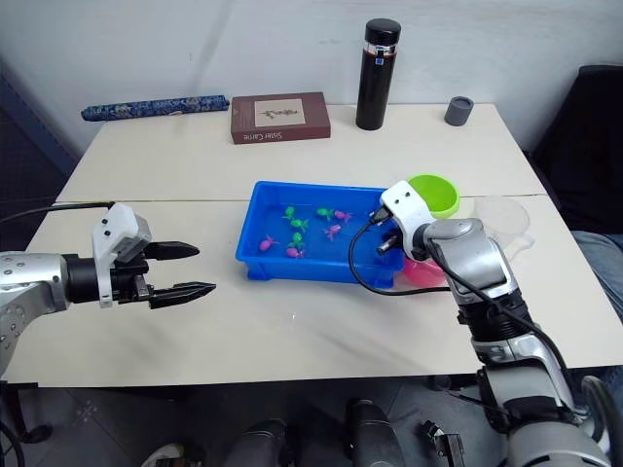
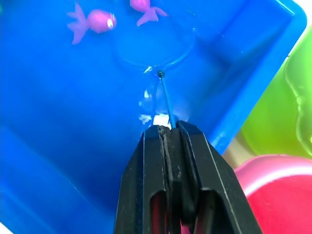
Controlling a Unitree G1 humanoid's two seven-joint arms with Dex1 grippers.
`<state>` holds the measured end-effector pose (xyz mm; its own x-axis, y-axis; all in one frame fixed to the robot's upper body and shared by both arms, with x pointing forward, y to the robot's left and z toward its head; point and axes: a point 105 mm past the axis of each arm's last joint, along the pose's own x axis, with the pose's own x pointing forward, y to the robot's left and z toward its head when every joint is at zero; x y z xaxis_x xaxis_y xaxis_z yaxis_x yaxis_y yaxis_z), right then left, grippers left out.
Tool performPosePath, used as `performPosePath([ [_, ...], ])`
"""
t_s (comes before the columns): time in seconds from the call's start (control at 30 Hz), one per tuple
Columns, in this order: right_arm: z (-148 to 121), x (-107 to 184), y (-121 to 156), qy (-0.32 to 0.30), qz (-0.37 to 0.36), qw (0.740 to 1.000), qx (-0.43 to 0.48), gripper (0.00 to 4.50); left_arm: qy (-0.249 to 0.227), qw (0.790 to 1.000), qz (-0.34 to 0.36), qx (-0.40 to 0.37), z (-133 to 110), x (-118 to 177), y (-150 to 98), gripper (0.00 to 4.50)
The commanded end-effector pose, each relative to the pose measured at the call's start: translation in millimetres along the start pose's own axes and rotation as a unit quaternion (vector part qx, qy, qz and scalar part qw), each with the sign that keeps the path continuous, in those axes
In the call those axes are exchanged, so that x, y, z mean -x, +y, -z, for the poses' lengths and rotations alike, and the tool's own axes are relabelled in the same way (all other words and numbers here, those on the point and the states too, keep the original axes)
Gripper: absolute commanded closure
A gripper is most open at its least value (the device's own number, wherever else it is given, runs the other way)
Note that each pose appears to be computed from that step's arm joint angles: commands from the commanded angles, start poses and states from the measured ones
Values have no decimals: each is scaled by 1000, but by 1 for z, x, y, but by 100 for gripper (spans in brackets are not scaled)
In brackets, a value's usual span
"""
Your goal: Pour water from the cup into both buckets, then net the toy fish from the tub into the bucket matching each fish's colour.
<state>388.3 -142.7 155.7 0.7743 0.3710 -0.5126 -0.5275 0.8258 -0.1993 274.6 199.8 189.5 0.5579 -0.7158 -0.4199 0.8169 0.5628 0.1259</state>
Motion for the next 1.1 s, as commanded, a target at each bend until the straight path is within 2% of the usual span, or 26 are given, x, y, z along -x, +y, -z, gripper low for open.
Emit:
performPosePath([
  [0.03,-22,6,-7,-58,12,998,-35,450,-12,1000,-6,-24,-11,4,0,7],
  [0.33,-20,9,-3,-78,-4,996,-45,450,-14,1000,-5,-25,-11,3,0,7],
  [0.83,-7,42,-3,-81,-38,996,1,450,-19,999,4,-30,-14,-1,3,7],
  [0.97,1,52,-3,-61,-45,995,57,450,-23,999,10,-33,-15,-5,3,7],
  [1.1,7,55,-11,-44,-22,991,128,450,-26,999,14,-34,-16,-9,4,7],
])
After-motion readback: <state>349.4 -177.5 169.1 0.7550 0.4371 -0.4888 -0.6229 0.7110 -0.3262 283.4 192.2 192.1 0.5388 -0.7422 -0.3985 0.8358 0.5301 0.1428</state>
